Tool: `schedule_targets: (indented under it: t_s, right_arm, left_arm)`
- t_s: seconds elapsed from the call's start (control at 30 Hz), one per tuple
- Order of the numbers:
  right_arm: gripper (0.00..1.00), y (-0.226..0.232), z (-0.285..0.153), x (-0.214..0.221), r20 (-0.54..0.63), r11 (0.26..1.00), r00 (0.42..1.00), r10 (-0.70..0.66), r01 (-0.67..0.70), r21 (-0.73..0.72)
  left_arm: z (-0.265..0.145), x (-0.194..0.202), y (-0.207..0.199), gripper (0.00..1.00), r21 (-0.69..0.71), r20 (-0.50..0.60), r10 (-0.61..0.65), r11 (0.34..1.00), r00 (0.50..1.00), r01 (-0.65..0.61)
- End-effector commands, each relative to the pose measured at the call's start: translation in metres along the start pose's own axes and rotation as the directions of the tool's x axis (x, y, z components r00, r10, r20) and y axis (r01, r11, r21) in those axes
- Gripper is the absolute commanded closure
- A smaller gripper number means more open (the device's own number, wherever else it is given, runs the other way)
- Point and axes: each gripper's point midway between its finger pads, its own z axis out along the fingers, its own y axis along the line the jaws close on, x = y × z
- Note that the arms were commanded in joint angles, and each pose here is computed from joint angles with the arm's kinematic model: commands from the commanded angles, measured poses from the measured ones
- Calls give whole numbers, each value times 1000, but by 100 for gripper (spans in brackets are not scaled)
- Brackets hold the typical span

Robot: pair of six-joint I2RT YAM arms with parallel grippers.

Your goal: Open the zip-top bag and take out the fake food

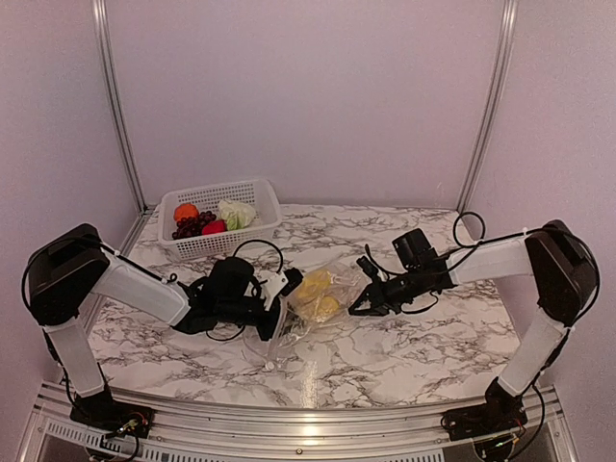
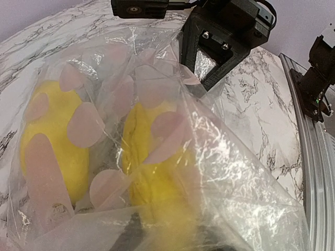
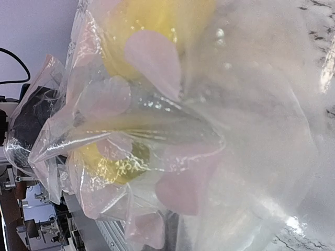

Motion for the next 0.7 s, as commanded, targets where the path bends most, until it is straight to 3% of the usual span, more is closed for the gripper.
schedule_targets:
  t_s: [0.0, 0.17, 0.3, 0.53, 0.67]
  right_arm:
    - [100, -69, -27, -15, 125, 965, 988, 93, -120, 232]
    - [100, -70, -22, -9, 114, 969, 988, 108, -130, 210]
    - [100, -69, -18, -5, 97, 972, 989, 110, -128, 195]
    - [100, -74, -18, 1, 79, 969, 992, 103, -118, 218]
    - [100, -75, -16, 2, 78, 970, 991, 106, -120, 211]
  left_arm:
    - [-21, 83, 1, 68, -12, -273, -49, 999, 961, 48]
    - [-17, 99, 12, 62, -71, -319, -82, 996, 944, 62]
    - [-9, 100, 22, 63, -111, -326, -108, 991, 939, 76]
    - [-12, 106, 19, 52, -93, -355, -84, 994, 931, 55]
    - [-14, 110, 20, 50, -103, -365, -86, 993, 927, 52]
